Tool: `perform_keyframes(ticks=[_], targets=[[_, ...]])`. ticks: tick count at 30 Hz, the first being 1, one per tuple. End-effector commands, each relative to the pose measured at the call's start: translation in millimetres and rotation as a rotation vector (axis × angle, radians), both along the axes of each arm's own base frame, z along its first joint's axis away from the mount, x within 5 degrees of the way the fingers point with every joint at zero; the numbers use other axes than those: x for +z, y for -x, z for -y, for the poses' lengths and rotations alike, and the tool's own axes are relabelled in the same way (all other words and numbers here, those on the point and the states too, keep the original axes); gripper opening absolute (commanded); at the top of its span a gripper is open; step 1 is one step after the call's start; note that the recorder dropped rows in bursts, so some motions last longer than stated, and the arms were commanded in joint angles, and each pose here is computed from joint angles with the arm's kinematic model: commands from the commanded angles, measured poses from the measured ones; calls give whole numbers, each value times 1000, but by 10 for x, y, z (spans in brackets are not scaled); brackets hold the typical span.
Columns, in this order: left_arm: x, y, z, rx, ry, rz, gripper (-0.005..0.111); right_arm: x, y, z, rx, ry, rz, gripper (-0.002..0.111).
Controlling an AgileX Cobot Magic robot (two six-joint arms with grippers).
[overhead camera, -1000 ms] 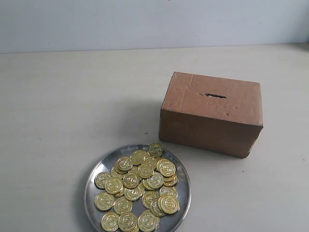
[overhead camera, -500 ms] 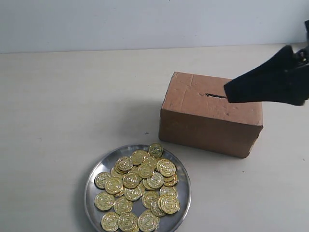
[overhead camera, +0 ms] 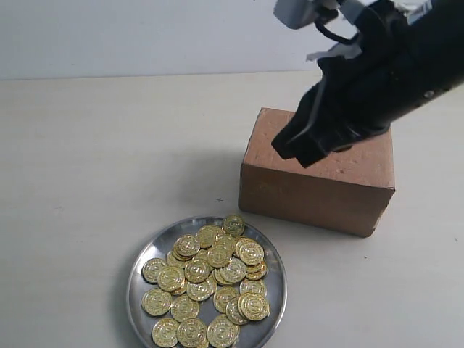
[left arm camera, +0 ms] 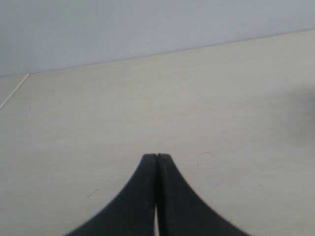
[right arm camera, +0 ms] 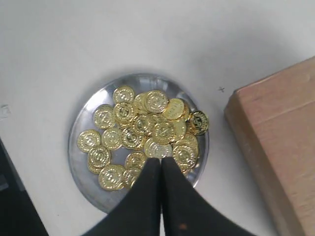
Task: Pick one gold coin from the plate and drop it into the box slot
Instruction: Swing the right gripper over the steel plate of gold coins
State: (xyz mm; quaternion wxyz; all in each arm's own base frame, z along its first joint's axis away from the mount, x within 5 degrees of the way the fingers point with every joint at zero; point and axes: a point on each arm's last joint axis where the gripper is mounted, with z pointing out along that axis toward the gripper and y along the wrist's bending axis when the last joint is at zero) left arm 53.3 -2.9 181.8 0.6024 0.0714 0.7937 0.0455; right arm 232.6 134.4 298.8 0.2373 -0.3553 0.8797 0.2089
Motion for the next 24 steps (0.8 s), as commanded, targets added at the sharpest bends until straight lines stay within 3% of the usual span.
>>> perform_keyframes(ticks=[1,2,4,7,13,19,24], targets=[[-3,0,-1,1,1,9,0,176,-92,-106,-17,175,7,0],[-3,0,-1,1,1,9,0,169,-122,-114,-33,271,-25,0],[-3,0,-1,1,1,9,0,160,-150,-192,-30,300,-66,0],[-3,0,-1,1,1,9,0,179,-181,-323,-54,152,-76,0],[-4,0,-1,1,1,8,0,256,-272,-413,-106,15,8,0],[-4,0,-1,1,1,8,0,120,-211,-521,99,59,-36,0],[-4,0,-1,1,1,8,0,-272,-137,-810,274,283,-26,0]])
